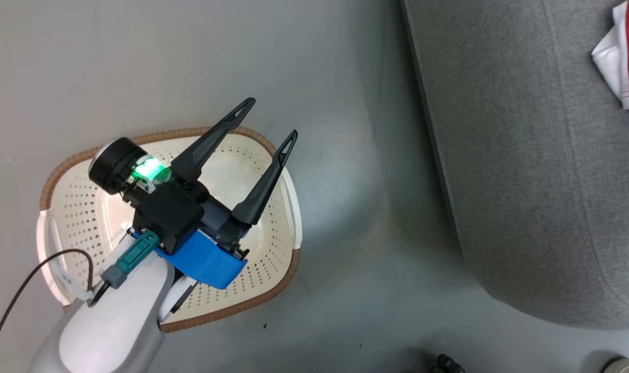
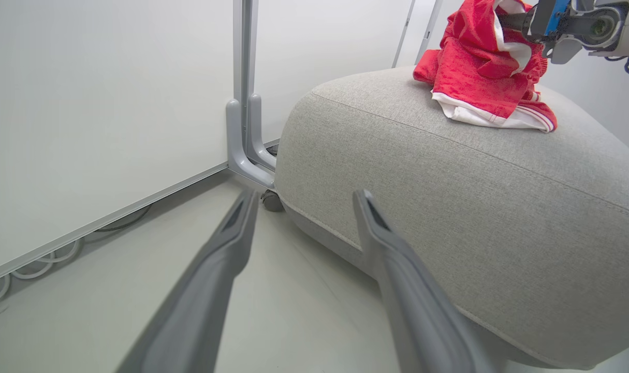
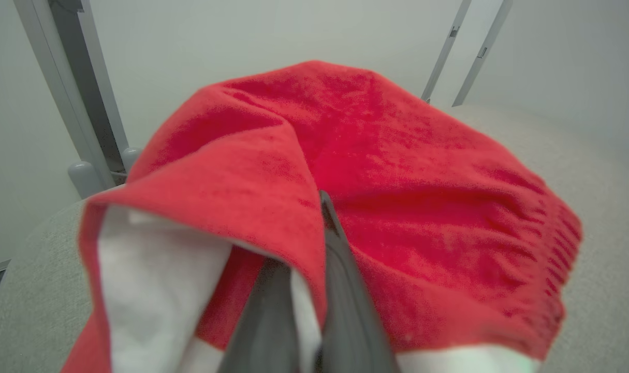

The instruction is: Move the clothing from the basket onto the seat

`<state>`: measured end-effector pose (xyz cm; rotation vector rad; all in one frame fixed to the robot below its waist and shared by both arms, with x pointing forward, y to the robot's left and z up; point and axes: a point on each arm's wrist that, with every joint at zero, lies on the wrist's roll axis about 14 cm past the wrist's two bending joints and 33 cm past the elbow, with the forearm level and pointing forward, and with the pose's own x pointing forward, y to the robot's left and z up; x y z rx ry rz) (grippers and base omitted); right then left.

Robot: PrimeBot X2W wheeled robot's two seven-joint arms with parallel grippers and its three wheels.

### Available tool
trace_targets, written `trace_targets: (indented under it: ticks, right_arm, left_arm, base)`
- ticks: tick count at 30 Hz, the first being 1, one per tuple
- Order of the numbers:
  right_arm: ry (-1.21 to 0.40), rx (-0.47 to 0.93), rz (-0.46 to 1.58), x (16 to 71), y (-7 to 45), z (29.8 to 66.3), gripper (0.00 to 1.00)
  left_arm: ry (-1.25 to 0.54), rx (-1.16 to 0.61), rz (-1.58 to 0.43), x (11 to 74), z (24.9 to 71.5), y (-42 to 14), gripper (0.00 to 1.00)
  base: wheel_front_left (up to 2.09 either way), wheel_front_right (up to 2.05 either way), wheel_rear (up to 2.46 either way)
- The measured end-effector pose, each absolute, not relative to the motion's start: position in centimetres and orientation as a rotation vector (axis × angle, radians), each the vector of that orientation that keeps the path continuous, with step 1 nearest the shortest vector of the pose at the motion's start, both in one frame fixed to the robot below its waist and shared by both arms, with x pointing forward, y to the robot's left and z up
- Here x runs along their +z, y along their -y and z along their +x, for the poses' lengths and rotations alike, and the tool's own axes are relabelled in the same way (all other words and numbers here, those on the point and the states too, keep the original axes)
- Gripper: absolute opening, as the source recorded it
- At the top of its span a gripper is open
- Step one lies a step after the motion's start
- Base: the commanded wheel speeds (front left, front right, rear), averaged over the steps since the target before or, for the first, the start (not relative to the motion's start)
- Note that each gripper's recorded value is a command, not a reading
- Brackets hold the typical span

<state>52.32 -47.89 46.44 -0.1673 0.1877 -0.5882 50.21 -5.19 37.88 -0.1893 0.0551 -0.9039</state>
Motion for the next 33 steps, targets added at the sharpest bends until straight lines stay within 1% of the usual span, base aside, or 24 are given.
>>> trace_targets:
  ticks: [1, 5, 9, 15, 24, 33]
  right_arm:
    - [-0.187, -0.579, -0.17, 46.7, 47.6, 52.4, 1.0]
    - [-0.166, -0.534, -0.183, 48.3, 46.4, 51.8, 1.0]
    - [-0.185, -0.489, -0.199, 48.5, 45.1, 49.8, 1.0]
    - [-0.164, -0.399, -0.198, 49.9, 41.7, 47.0, 1.0]
    - [-0.065, -0.221, -0.124, 51.9, 33.8, 43.5, 1.0]
    - [-0.051, -0.071, -0.006, 50.3, 25.4, 40.5, 1.0]
  left_arm:
    - [-0.054, -0.901, -0.189, 38.1, 50.2, 5.2, 1.0]
    - [-0.053, -0.868, -0.203, 39.8, 49.5, 4.9, 1.0]
    - [-0.049, -0.821, -0.225, 41.8, 48.5, 4.4, 1.0]
    - [-0.059, -0.705, -0.234, 44.1, 46.5, 1.8, 1.0]
    - [-0.026, -0.507, -0.215, 47.2, 43.2, -4.1, 1.0]
    - [-0.008, -0.325, -0.219, 48.2, 40.5, -9.6, 1.0]
  base:
    - [0.0, 0.0, 0.0]
    - [0.0, 0.0, 0.0]
    - [0.0, 0.0, 0.0]
    - [0.0, 0.0, 0.0]
    - [0.0, 0.0, 0.0]
    - [0.0, 0.0, 0.0]
